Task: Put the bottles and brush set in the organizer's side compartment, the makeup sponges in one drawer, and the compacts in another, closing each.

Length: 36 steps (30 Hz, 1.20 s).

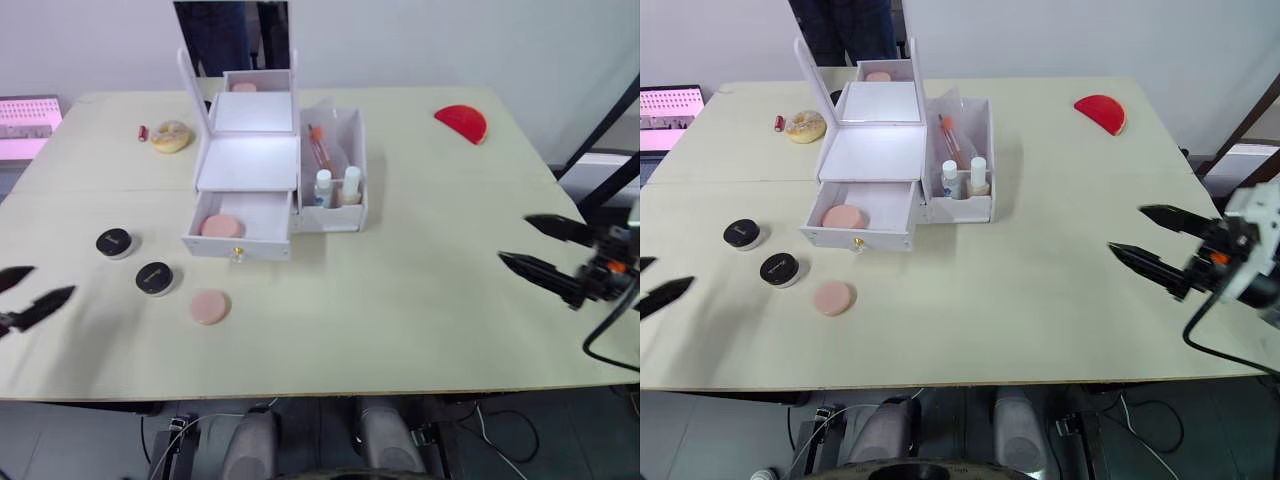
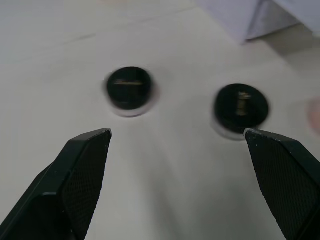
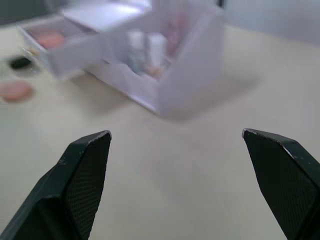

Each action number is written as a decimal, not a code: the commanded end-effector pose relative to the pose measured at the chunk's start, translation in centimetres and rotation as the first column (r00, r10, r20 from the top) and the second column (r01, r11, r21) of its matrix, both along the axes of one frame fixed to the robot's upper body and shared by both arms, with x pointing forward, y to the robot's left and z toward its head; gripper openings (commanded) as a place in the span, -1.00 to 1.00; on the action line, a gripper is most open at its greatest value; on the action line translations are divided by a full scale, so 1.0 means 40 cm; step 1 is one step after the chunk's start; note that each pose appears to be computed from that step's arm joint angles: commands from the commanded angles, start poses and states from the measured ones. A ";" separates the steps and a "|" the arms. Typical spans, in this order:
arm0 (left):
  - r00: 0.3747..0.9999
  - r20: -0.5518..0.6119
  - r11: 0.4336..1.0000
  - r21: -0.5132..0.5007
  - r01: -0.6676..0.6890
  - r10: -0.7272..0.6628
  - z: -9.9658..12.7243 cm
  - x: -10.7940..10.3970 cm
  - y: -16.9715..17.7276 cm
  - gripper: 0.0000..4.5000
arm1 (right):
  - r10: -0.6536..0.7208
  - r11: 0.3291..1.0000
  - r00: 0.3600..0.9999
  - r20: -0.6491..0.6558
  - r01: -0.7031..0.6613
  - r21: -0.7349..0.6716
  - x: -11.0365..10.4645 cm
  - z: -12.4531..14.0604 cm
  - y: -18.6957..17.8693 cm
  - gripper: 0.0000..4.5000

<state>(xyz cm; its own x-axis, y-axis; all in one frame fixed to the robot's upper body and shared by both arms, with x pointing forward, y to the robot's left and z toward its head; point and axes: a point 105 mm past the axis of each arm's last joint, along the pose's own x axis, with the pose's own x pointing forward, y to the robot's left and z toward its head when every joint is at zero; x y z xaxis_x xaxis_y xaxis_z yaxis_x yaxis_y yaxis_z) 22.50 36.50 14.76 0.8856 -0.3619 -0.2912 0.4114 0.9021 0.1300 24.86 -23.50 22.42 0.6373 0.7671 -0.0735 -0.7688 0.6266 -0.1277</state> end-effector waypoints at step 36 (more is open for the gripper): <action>0.976 -0.126 0.984 -0.006 0.178 -0.177 -0.214 0.077 -0.395 0.21 | 0.362 0.932 0.931 0.040 -0.361 -0.027 -0.014 0.035 0.334 1.00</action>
<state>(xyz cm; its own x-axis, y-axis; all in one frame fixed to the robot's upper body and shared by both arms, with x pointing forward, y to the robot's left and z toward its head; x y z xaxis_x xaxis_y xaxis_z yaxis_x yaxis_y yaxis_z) 26.19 20.73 7.12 0.7848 -0.5008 -0.3652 0.5704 0.8140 0.1097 24.71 -10.22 23.14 0.3233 0.9426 -0.0839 -0.9404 0.3100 -0.1400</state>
